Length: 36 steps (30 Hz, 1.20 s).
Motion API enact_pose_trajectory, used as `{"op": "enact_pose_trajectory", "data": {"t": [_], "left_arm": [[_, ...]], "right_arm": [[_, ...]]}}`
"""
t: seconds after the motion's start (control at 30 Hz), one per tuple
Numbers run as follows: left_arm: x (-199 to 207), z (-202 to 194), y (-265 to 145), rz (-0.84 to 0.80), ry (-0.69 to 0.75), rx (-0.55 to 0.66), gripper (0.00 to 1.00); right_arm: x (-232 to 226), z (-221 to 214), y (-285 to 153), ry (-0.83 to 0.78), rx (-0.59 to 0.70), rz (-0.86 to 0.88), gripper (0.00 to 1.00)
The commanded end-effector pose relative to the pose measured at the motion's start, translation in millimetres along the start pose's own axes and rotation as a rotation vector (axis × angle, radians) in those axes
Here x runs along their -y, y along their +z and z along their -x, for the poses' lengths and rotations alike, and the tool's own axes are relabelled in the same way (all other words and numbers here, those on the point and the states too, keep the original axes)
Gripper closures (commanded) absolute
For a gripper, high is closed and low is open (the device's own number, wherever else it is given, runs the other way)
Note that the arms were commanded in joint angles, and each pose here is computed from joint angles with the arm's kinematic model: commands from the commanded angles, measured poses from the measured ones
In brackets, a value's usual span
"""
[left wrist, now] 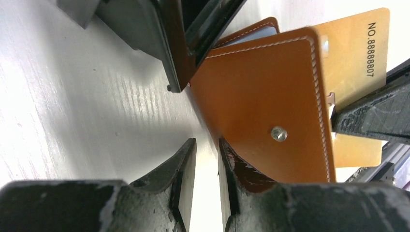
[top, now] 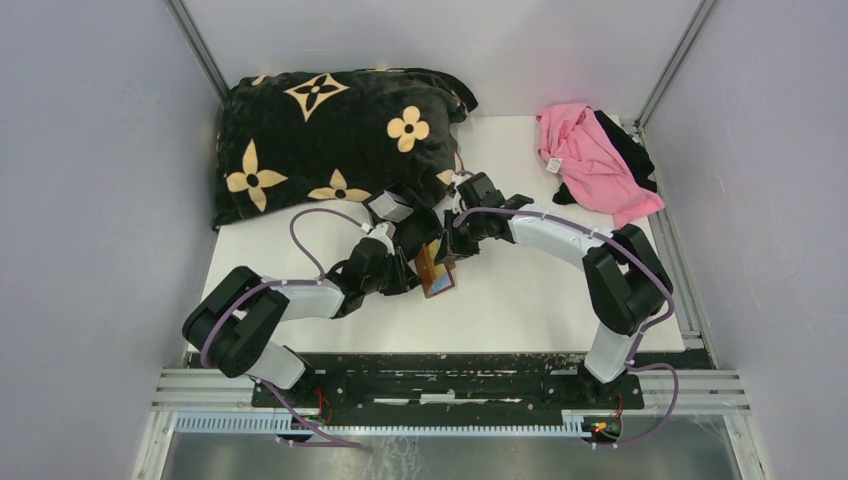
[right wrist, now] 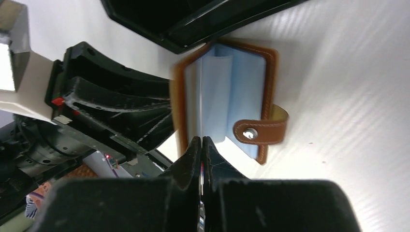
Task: Put the credit cards into the card holder
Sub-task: Open the card holder at the center of the board.
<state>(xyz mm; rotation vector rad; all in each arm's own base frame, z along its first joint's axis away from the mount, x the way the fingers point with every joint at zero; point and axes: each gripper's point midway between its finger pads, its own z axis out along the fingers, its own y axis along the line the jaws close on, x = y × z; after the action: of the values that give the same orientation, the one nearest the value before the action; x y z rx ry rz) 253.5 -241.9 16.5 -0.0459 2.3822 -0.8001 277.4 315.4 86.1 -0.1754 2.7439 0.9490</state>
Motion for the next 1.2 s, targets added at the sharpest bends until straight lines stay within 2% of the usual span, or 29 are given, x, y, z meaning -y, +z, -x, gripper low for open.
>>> {"op": "enact_pose_trajectory", "data": {"t": [0.0, 0.5, 1.17], "left_arm": [[-51.9, -67.9, -19.4, 0.169, -0.005, -0.224, 0.68], [-47.1, -69.6, -37.2, 0.175, -0.069, -0.193, 0.68], [-43.3, -45.0, -96.3, 0.381, -0.088, -0.180, 0.67]], "right_arm": [[-37.6, 10.1, -3.2, -0.053, 0.045, 0.078, 0.99], [-38.3, -18.1, 15.8, -0.136, 0.002, -0.001, 0.99], [-35.8, -32.9, 35.2, -0.260, -0.028, -0.101, 0.99]]}}
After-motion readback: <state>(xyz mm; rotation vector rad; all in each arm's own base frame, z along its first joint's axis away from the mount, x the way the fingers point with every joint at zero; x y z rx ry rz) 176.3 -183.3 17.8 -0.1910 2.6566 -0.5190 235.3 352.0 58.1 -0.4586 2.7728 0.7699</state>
